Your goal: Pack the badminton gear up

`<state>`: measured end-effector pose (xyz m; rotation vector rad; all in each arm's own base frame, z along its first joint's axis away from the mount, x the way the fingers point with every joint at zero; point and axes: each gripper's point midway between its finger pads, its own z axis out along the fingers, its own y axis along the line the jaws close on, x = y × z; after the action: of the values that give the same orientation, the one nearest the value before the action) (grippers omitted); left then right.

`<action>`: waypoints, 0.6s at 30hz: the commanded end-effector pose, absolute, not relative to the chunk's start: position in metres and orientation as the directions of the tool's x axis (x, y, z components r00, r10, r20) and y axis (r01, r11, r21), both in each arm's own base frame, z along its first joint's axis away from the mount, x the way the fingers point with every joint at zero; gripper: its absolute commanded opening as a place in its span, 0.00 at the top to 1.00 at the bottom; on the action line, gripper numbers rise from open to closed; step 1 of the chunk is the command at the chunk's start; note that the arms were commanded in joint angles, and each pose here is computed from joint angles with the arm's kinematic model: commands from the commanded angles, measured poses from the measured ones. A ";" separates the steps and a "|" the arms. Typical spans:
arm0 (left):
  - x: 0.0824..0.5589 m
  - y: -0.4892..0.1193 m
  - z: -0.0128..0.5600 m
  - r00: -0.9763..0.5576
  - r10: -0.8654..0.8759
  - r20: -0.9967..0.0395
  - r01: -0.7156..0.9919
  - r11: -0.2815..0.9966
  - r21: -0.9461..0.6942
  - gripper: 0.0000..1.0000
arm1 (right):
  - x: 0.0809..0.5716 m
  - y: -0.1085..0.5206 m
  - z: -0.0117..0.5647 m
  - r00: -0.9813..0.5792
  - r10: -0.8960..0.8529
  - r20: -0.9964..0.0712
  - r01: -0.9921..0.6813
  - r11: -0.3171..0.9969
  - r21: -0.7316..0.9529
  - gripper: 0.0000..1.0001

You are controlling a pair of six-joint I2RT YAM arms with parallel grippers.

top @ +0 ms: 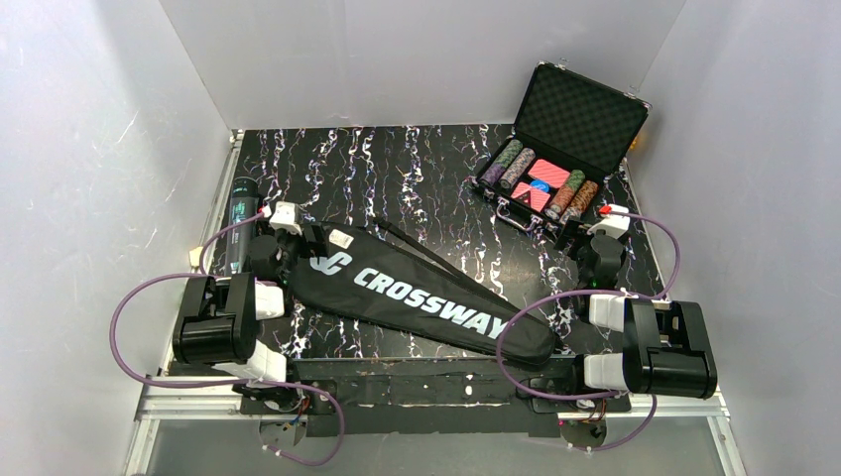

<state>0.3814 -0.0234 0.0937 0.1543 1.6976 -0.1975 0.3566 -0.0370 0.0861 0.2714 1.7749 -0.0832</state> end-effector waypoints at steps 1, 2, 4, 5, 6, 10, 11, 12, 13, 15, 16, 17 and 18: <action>0.381 -0.018 0.098 -0.122 0.008 -0.992 0.197 0.980 -0.017 0.01 | 0.362 -0.035 0.106 -0.120 0.133 -0.984 0.209 0.972 0.106 0.09; 0.381 -0.019 0.098 -0.121 0.008 -0.993 0.197 0.980 -0.017 0.00 | 0.362 -0.036 0.106 -0.120 0.133 -0.984 0.209 0.972 0.106 0.09; 0.381 -0.018 0.098 -0.126 0.009 -0.992 0.195 0.981 -0.015 0.01 | 0.362 -0.036 0.106 -0.120 0.133 -0.984 0.209 0.972 0.106 0.09; 0.382 -0.018 0.097 -0.127 0.010 -0.992 0.193 0.981 -0.015 0.01 | 0.362 -0.036 0.106 -0.119 0.134 -0.984 0.209 0.972 0.107 0.09; 0.382 -0.018 0.098 -0.124 0.009 -0.992 0.194 0.981 -0.015 0.00 | 0.362 -0.036 0.107 -0.119 0.133 -0.984 0.209 0.972 0.106 0.09; 0.382 -0.018 0.098 -0.123 0.010 -0.992 0.193 0.981 -0.014 0.01 | 0.362 -0.036 0.106 -0.120 0.134 -0.984 0.209 0.972 0.107 0.09; 0.382 -0.018 0.098 -0.124 0.010 -0.992 0.193 0.981 -0.014 0.00 | 0.362 -0.036 0.106 -0.120 0.133 -0.984 0.209 0.972 0.106 0.09; 0.382 -0.018 0.098 -0.126 0.010 -0.992 0.193 0.981 -0.014 0.01 | 0.362 -0.036 0.106 -0.120 0.133 -0.984 0.210 0.972 0.106 0.09; 0.382 -0.017 0.097 -0.126 0.011 -0.992 0.191 0.981 -0.014 0.00 | 0.362 -0.036 0.106 -0.119 0.133 -0.984 0.209 0.972 0.106 0.09; 0.382 -0.017 0.098 -0.126 0.010 -0.992 0.192 0.981 -0.014 0.01 | 0.362 -0.036 0.106 -0.119 0.134 -0.984 0.210 0.972 0.107 0.09; 0.382 -0.017 0.098 -0.125 0.009 -0.992 0.191 0.981 -0.015 0.01 | 0.362 -0.036 0.106 -0.120 0.133 -0.984 0.210 0.972 0.106 0.08; 0.383 -0.017 0.098 -0.127 0.009 -0.992 0.192 0.981 -0.016 0.01 | 0.362 -0.035 0.106 -0.120 0.133 -0.984 0.208 0.972 0.106 0.08; 0.383 -0.017 0.096 -0.133 0.007 -0.991 0.191 0.981 -0.019 0.01 | 0.362 -0.035 0.107 -0.119 0.134 -0.984 0.208 0.972 0.107 0.08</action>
<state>0.3808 -0.0205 0.0900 0.1470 1.7130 -0.1813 0.3572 -0.0354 0.0871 0.2645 1.7712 -0.0741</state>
